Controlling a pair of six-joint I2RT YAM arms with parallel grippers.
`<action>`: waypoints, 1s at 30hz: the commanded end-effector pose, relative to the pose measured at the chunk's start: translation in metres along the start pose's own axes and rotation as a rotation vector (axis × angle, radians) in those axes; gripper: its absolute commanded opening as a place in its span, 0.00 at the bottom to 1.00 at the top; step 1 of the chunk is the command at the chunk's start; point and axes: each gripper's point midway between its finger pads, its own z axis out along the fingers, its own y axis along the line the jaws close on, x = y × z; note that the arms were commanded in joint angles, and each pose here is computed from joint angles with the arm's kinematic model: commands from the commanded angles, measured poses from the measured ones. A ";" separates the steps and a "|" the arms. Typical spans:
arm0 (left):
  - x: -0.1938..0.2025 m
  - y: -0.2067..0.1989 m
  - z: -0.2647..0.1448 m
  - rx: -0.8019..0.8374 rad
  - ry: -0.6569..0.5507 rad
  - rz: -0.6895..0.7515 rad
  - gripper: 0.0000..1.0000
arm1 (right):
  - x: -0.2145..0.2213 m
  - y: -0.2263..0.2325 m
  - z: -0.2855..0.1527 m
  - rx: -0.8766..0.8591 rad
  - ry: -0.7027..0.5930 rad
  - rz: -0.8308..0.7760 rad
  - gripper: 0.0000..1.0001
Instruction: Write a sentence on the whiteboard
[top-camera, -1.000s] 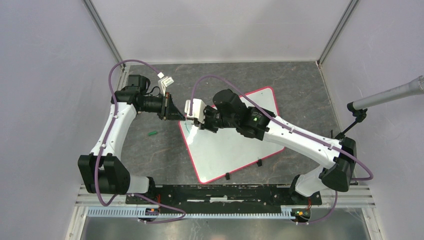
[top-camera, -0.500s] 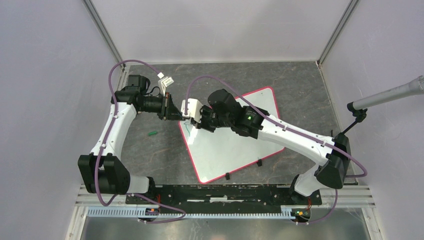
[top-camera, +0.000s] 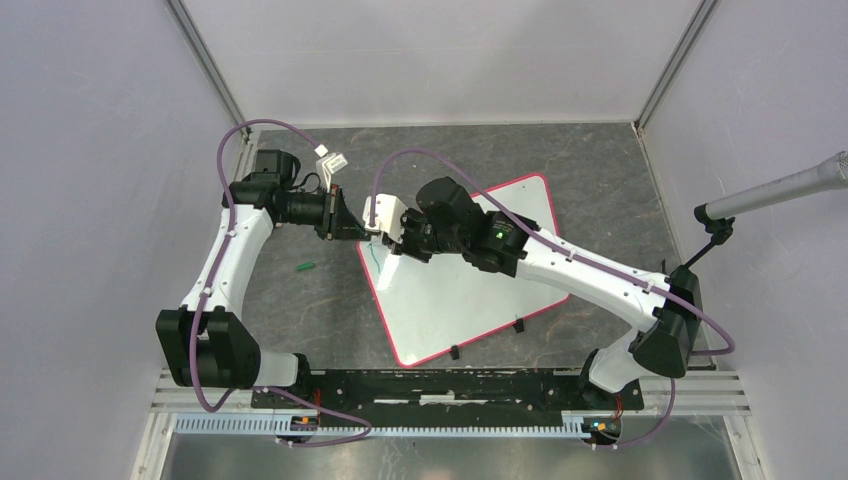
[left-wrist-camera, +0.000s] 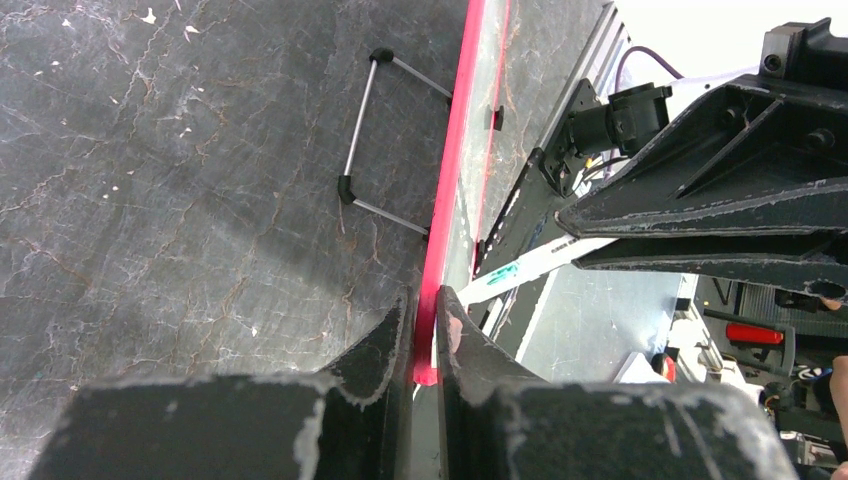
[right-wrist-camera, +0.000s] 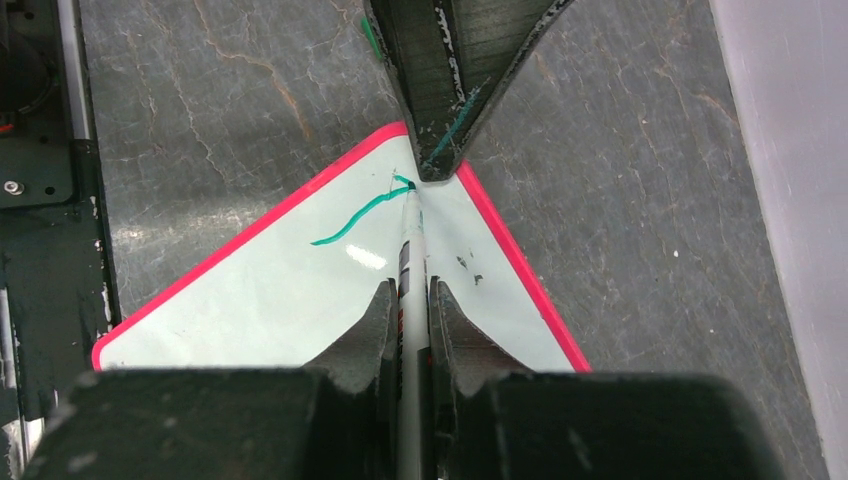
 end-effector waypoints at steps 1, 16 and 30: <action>-0.006 -0.010 -0.002 0.045 -0.027 0.068 0.02 | -0.003 -0.022 -0.017 0.089 -0.007 0.015 0.00; -0.006 -0.009 -0.001 0.046 -0.025 0.063 0.02 | 0.020 0.000 -0.020 0.003 0.031 0.033 0.00; -0.005 -0.009 -0.001 0.045 -0.025 0.065 0.02 | 0.009 0.026 -0.003 -0.094 0.016 0.012 0.00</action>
